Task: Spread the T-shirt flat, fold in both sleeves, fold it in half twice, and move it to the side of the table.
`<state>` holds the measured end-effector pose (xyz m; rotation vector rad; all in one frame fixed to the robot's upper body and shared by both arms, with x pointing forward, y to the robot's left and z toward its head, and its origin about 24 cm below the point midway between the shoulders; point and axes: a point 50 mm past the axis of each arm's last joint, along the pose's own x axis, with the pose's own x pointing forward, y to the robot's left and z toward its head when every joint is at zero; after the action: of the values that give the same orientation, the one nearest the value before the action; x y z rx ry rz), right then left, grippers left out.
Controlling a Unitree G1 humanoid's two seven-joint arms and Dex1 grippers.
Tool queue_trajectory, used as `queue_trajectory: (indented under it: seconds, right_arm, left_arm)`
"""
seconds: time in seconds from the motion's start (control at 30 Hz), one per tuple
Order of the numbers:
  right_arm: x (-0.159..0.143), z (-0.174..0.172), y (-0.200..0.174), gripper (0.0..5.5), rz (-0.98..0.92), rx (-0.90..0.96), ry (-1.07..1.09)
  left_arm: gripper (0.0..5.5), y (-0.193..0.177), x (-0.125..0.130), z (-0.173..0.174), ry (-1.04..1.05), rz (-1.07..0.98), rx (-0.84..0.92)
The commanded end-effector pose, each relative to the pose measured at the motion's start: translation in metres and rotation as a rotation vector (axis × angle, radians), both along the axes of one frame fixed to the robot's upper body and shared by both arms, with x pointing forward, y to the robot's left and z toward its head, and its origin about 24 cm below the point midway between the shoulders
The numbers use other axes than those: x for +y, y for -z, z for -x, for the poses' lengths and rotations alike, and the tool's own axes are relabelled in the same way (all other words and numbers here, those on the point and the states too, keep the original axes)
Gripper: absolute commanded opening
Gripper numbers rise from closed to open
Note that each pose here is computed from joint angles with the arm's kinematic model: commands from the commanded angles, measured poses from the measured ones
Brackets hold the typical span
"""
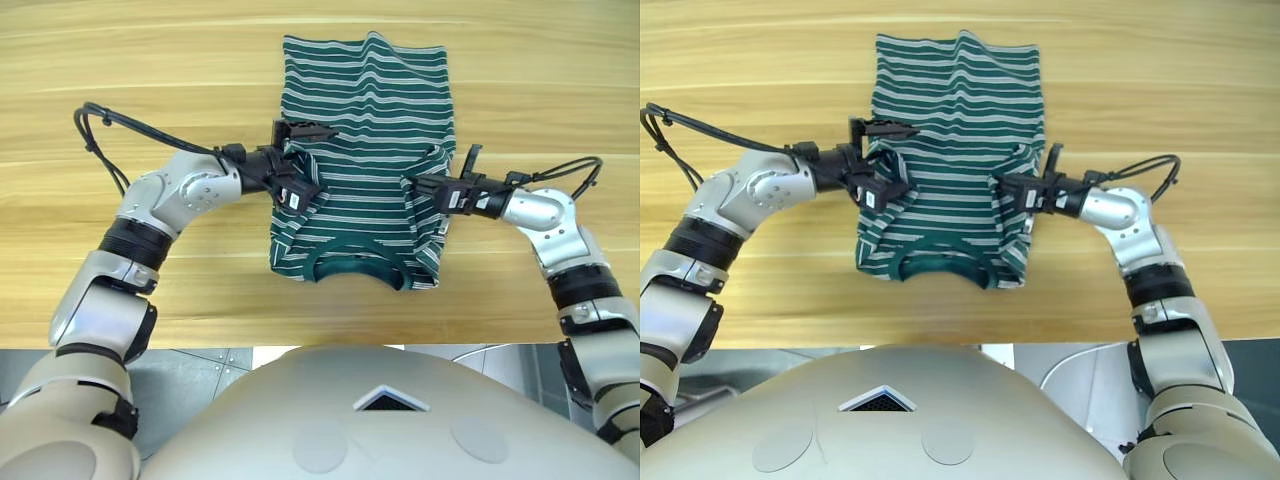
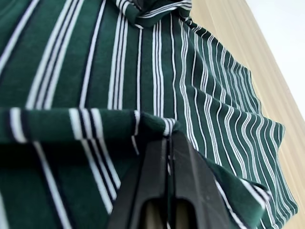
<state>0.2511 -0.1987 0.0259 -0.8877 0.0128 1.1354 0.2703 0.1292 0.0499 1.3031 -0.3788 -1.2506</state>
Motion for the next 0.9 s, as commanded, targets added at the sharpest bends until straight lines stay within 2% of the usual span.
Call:
queue_trajectory:
  seconds: [0.03, 0.23, 0.33, 0.77, 0.9]
  right_arm:
    - [0.003, 0.003, 0.007, 0.02, 0.049, 0.032, -0.043]
    - [0.000, 0.005, 0.013, 0.02, 0.072, 0.094, -0.035]
    - [-0.003, 0.010, 0.015, 0.54, 0.091, 0.119, -0.051]
    - [0.013, -0.002, -0.010, 2.86, -0.118, 0.028, -0.033]
    - [-0.004, -0.006, -0.032, 3.56, -0.155, -0.053, 0.016]
  left_arm:
    - [5.40, -0.004, -0.002, -0.002, 0.011, 0.006, -0.011]
    - [5.40, -0.003, -0.005, -0.001, 0.013, 0.023, -0.001]
    - [5.40, -0.003, -0.005, 0.000, 0.019, 0.024, 0.003]
    - [5.40, -0.007, -0.008, 0.002, 0.035, 0.085, 0.012]
    - [5.40, -0.029, 0.000, -0.002, 0.014, 0.162, -0.028]
